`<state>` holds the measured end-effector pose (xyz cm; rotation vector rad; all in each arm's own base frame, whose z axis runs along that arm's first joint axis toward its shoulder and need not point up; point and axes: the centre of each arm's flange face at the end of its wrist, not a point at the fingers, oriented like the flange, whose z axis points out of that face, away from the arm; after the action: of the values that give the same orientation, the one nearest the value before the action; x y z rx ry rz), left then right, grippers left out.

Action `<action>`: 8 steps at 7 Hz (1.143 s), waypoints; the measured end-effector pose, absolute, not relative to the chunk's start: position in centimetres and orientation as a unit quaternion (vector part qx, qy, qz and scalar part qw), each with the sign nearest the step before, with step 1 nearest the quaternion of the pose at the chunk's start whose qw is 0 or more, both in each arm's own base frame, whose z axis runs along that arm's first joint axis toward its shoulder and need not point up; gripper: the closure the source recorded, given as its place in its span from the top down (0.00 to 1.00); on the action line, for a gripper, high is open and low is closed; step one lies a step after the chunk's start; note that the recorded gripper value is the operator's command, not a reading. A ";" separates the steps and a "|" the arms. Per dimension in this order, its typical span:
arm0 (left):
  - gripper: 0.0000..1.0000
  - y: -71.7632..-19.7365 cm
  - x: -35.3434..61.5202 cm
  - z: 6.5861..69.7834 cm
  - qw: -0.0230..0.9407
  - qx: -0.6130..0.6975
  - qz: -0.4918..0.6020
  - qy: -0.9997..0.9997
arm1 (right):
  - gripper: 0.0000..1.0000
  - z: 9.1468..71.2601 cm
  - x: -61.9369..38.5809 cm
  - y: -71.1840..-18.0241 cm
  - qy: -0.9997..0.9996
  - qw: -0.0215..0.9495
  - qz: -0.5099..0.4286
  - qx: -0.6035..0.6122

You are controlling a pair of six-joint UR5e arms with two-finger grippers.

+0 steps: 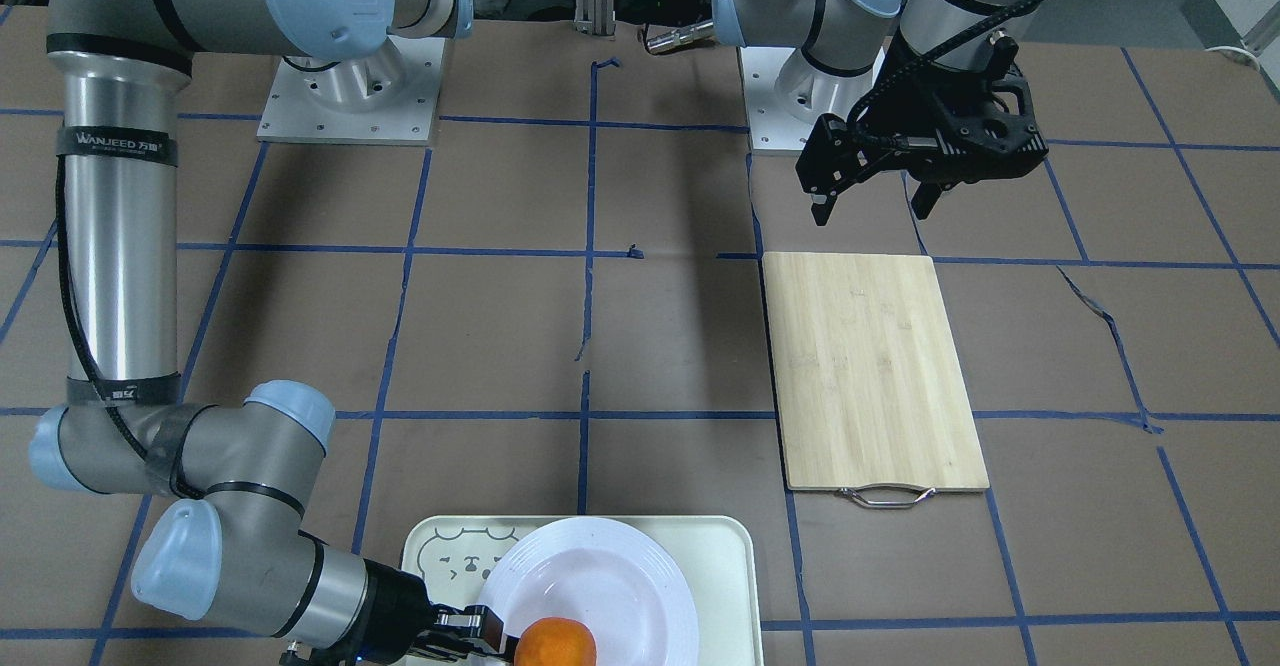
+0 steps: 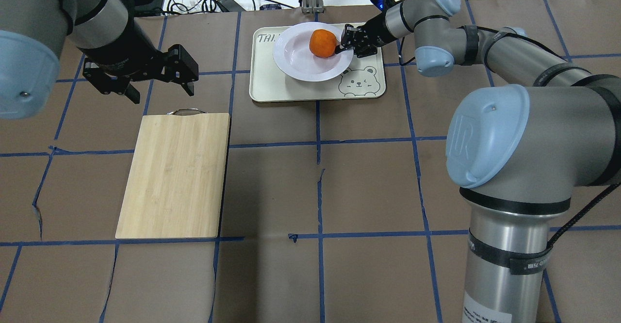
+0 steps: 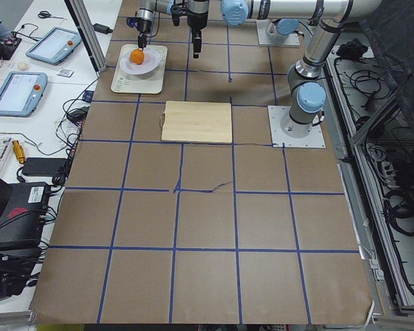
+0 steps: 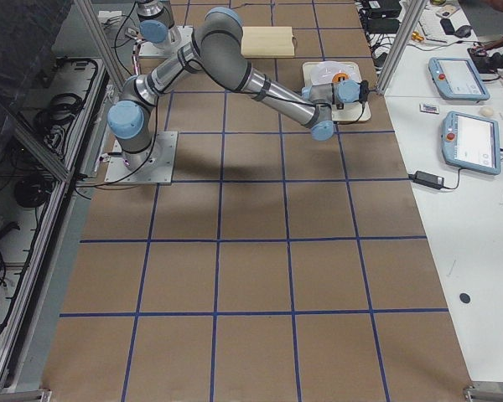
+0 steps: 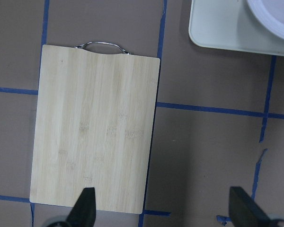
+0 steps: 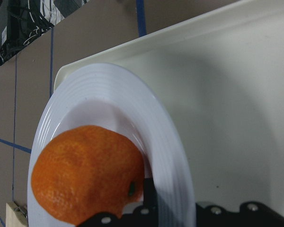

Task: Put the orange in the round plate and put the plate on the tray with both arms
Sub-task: 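Slide the plate with the right gripper onto the bear-printed tray, then open the right gripper and lift it away from the plate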

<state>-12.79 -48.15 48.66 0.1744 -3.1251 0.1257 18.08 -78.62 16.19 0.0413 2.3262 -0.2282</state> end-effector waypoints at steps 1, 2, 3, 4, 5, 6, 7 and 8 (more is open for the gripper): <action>1.00 -48.1 -12.8 48.6 0.005 0.056 0.040 -0.998 | 0.67 16.0 18.1 -78.6 0.916 0.391 -0.089 0.017; 1.00 -48.1 -12.8 48.6 0.005 0.056 0.039 -0.998 | 0.89 15.9 18.0 -78.6 0.918 0.387 -0.088 0.018; 1.00 -48.1 -12.8 48.6 0.004 0.056 0.039 -0.998 | 1.00 16.0 17.9 -78.6 0.921 0.377 -0.090 0.019; 1.00 -48.1 -12.8 48.6 0.005 0.056 0.039 -0.998 | 1.00 16.7 17.7 -78.6 0.925 0.368 -0.096 0.019; 1.00 -48.1 -12.8 48.6 0.005 0.055 0.039 -0.998 | 1.00 18.1 17.3 -78.6 0.929 0.354 -0.106 0.019; 1.00 -48.1 -12.8 48.6 0.005 0.056 0.040 -0.998 | 1.00 20.3 16.5 -78.5 0.940 0.319 -0.120 0.021; 1.00 -48.2 -12.8 48.6 0.005 0.056 0.040 -0.998 | 1.00 23.4 15.6 -77.9 0.953 0.275 -0.123 0.027; 1.00 -48.2 -12.7 48.6 0.005 0.056 0.040 -0.998 | 1.00 27.1 14.8 -76.6 0.965 0.234 -0.111 0.036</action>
<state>-12.74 -48.21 48.62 0.1759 -3.1234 0.1238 14.84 -76.61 27.13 0.0999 2.6491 -0.3039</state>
